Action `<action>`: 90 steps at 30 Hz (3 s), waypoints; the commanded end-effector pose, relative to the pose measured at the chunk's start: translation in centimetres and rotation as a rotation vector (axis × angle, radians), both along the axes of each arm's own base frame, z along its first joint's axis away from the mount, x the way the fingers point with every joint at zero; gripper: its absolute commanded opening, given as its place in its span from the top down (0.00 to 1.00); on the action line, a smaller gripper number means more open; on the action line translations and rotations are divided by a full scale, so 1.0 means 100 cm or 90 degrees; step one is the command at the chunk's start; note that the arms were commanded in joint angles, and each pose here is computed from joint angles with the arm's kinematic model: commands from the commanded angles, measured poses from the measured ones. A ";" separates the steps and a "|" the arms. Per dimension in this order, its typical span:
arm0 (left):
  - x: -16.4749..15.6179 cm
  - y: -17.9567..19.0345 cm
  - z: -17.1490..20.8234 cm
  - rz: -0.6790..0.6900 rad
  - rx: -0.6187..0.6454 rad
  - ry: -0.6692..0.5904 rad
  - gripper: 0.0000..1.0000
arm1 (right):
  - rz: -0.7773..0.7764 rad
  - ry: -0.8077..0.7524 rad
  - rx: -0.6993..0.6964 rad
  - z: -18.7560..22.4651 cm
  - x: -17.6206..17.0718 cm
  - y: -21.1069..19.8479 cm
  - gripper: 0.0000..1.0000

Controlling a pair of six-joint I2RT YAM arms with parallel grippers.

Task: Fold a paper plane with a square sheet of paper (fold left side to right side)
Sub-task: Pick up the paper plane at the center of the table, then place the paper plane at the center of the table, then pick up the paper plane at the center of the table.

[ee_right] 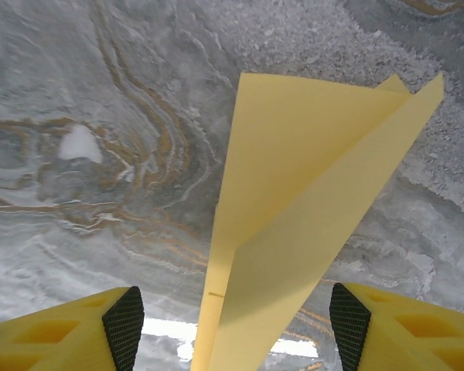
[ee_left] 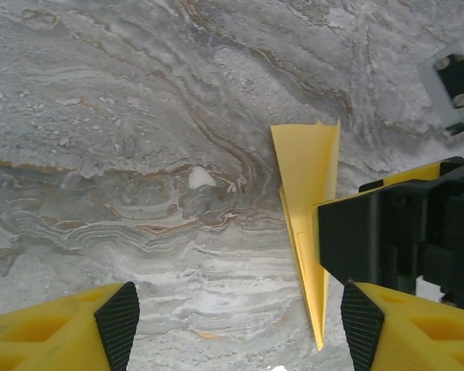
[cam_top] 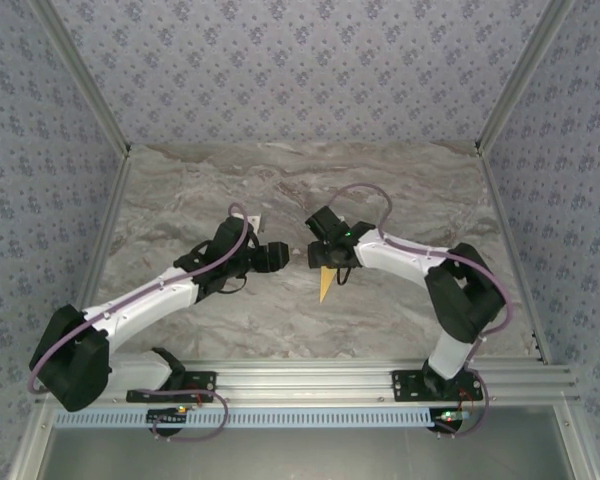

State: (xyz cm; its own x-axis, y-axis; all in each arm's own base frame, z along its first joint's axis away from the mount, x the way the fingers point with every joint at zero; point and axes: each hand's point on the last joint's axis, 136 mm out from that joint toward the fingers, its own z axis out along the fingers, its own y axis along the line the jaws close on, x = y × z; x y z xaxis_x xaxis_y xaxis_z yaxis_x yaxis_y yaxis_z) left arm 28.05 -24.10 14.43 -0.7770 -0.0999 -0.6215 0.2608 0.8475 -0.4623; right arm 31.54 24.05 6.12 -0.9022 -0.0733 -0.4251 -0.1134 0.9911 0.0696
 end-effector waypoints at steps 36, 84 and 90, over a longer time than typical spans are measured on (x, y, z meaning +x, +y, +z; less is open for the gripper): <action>-0.001 0.040 0.022 0.083 0.041 -0.053 0.25 | 0.040 -0.019 0.385 0.034 -0.021 0.005 1.00; 0.001 0.036 0.028 0.073 0.030 -0.069 0.08 | 0.073 0.118 0.087 -0.029 -0.056 -0.020 0.60; 0.001 0.037 0.029 0.075 0.034 -0.069 0.08 | 0.078 0.135 0.060 -0.044 -0.055 -0.015 0.60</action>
